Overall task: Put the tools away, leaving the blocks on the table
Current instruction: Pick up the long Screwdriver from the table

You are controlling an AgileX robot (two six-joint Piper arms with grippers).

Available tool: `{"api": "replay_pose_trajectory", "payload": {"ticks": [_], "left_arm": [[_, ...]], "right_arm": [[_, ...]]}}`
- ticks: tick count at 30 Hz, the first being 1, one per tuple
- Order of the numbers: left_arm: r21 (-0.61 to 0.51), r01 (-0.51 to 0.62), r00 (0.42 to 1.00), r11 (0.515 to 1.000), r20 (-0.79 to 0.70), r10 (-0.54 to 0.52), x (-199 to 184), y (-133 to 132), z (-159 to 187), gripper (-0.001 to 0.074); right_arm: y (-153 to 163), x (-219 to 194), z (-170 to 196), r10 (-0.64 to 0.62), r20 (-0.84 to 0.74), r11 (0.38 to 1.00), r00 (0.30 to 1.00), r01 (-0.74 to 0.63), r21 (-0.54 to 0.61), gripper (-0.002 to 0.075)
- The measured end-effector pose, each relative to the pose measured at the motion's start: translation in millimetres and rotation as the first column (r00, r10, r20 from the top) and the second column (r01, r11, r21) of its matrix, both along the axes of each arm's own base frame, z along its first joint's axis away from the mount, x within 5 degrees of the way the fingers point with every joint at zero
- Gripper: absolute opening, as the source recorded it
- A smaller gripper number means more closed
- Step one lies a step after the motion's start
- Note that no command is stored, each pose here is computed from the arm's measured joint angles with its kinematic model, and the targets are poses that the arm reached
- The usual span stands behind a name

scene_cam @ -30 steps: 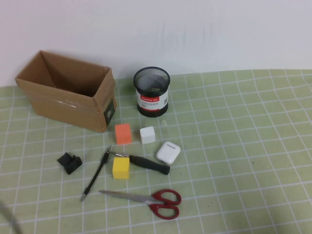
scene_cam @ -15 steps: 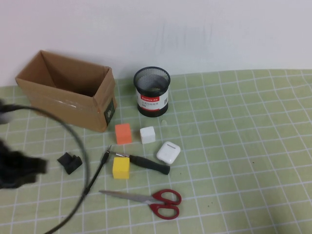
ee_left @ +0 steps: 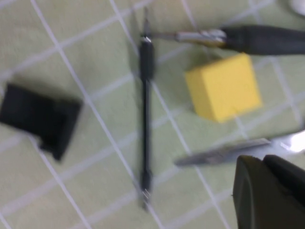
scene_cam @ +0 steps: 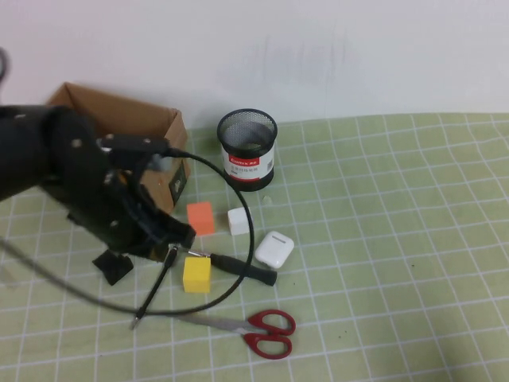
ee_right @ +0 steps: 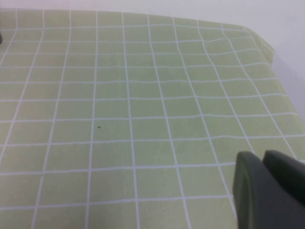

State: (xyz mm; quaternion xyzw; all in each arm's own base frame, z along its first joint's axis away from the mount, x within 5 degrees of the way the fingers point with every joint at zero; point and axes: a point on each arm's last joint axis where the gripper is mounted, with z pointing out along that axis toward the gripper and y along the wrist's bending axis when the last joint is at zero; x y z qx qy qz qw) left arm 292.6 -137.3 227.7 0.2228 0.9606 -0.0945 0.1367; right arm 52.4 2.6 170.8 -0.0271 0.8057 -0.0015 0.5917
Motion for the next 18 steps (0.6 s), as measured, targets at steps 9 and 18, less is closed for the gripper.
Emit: {"api": "replay_pose_trajectory", "payload": {"ticks": [9,18], "left_arm": [[0.114,0.21,0.977,0.971,-0.063,-0.204,43.4,-15.0,-45.8,0.0066],[0.157,0.248,0.969,0.956,-0.038,-0.245,59.4,-18.1,-67.8,0.0214]], "right_arm": [[0.0,0.0,0.0,0.0,0.0,1.0,1.0,0.0,0.0,-0.0011],[0.0,0.0,0.0,0.0,0.0,1.0,1.0,0.0,0.0,-0.0011]]}}
